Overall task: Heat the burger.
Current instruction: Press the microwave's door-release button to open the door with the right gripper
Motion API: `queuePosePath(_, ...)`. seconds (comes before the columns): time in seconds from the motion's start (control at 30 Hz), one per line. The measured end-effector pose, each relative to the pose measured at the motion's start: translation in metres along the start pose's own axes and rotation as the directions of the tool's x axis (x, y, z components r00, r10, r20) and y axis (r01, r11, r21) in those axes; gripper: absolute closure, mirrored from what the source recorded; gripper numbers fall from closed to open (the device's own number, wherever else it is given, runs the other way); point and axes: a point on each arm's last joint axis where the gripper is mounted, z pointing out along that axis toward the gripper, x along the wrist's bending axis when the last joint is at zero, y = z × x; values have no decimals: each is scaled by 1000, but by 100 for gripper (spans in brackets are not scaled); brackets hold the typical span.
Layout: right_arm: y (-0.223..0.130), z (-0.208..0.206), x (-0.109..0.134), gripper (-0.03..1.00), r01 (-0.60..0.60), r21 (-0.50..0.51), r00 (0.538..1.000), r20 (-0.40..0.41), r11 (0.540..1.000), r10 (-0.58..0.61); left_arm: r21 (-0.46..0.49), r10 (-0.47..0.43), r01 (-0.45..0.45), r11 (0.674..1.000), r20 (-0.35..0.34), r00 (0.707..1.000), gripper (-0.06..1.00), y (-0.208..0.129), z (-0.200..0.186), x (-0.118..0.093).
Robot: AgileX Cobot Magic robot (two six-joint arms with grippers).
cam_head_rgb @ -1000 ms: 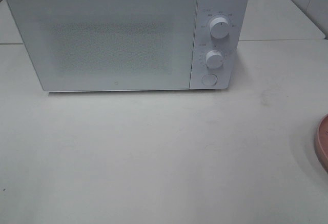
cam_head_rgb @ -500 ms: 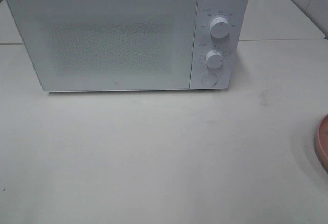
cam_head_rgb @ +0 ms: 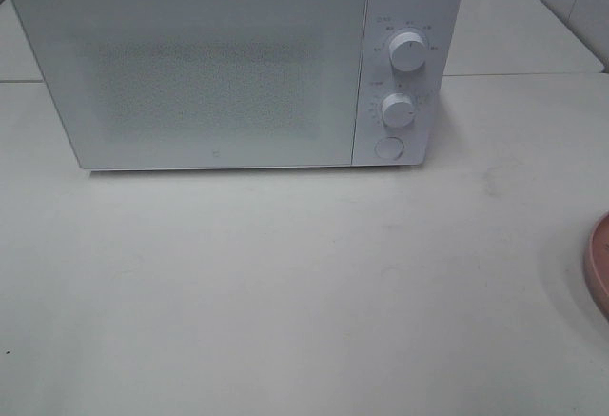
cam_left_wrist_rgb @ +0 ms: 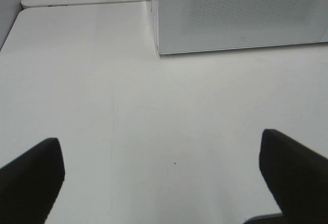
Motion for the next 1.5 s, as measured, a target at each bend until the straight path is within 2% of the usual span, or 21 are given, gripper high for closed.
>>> queuePosePath(0.5, 21, 40, 5, 21, 14, 45, 1000, -6, 999, -14, 0, 0, 0, 1000, 0, 1000, -3, 0, 0, 0)
queuePosePath(1.5, 39, 144, 16, 22, 31, -8, 998, -48, 999, -31, 0, 0, 0, 1000, 0, 1000, -3, 0, 0, 0)
